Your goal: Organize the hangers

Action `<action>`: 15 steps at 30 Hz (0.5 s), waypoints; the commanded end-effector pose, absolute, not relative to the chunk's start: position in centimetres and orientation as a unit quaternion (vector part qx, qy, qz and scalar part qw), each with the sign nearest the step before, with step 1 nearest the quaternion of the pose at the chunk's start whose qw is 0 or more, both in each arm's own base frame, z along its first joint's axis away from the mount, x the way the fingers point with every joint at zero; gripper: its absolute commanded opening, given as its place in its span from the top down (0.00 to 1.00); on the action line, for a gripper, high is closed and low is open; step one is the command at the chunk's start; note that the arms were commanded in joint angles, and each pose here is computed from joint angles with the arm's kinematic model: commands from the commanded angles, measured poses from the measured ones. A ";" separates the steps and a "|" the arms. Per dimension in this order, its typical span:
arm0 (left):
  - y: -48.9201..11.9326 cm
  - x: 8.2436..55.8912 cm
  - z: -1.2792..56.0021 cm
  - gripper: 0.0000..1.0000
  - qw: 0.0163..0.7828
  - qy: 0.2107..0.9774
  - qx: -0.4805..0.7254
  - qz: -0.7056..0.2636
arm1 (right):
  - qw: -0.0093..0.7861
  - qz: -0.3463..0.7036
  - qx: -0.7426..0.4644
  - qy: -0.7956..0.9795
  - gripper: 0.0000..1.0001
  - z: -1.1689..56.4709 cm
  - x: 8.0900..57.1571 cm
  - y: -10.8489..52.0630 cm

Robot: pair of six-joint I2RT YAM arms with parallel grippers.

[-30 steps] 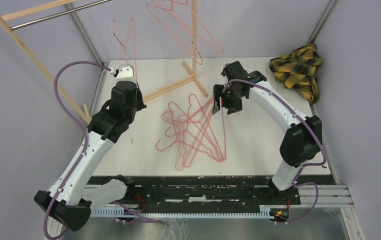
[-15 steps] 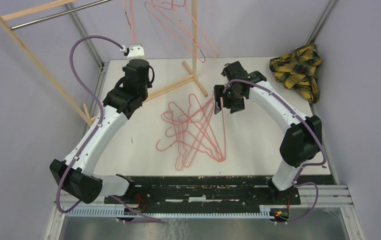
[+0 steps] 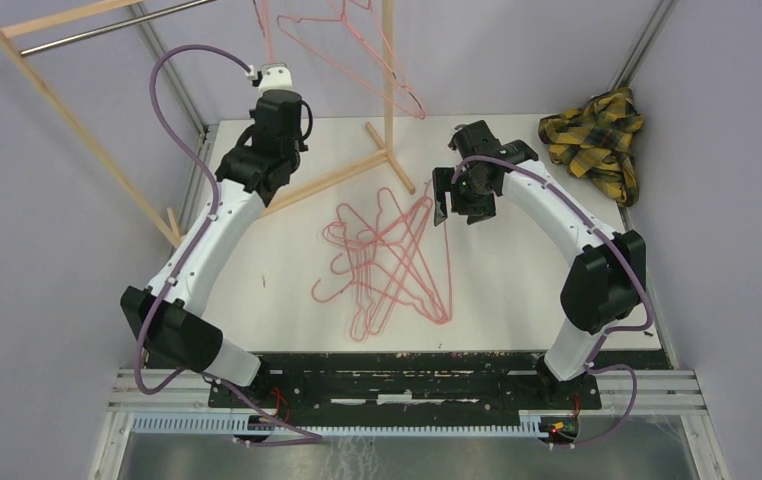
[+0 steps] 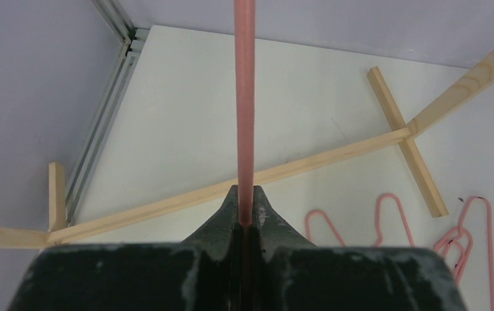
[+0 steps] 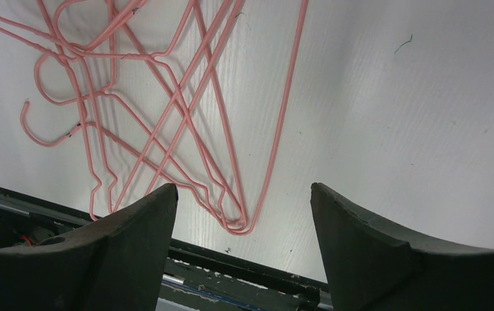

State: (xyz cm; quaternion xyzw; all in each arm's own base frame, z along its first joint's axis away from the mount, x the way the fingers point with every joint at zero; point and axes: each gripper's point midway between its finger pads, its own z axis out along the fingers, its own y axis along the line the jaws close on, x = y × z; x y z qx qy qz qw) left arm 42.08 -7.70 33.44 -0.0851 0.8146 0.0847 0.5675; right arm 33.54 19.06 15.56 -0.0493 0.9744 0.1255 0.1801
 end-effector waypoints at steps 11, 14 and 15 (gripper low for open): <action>-12.3 44.0 32.0 0.97 0.531 0.847 -0.029 0.000 | 0.185 0.134 -0.049 0.972 0.17 15.8 34.2 18.7; -14.4 44.3 32.3 0.97 0.526 0.850 0.001 -0.038 | 0.183 0.138 -0.050 0.972 0.18 15.8 34.3 18.9; -15.3 44.5 32.2 0.97 0.523 0.851 0.013 -0.050 | 0.183 0.140 -0.050 0.972 0.18 15.9 34.4 19.0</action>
